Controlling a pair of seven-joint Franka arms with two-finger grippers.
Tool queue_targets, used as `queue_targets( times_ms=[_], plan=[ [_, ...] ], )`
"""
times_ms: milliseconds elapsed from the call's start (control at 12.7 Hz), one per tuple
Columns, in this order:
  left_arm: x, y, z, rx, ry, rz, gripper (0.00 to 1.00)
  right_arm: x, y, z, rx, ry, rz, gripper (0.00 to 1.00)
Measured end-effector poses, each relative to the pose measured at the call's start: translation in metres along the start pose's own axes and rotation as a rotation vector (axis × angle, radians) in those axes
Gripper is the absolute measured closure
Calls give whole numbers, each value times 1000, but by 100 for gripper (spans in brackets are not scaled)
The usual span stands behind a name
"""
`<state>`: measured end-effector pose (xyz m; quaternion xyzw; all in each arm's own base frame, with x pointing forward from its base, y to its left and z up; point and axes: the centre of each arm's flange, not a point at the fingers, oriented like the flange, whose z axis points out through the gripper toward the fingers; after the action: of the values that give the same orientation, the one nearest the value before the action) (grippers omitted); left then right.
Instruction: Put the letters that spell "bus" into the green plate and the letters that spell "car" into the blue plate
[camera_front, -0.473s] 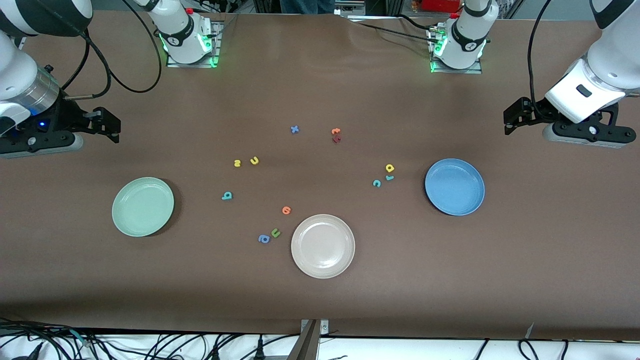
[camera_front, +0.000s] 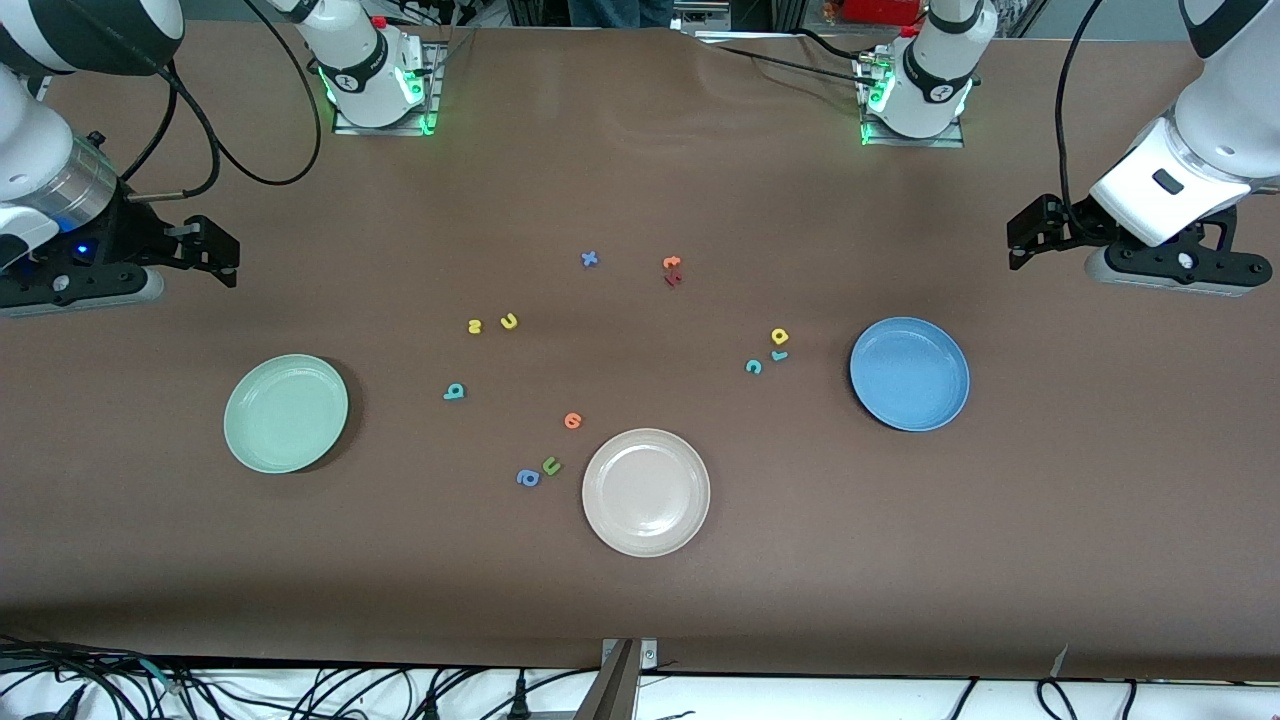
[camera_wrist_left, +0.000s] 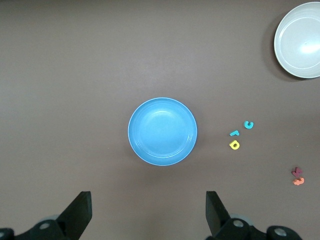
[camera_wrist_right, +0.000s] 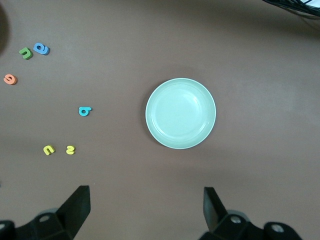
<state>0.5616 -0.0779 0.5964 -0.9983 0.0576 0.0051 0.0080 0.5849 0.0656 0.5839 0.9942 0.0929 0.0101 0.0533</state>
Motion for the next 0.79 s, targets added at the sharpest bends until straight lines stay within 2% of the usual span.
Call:
queue_targets(
  times_ms=[789],
  plan=[
    [0, 0, 0, 0, 0, 0, 0, 0, 1, 2, 1, -7, 1, 0]
  ],
)
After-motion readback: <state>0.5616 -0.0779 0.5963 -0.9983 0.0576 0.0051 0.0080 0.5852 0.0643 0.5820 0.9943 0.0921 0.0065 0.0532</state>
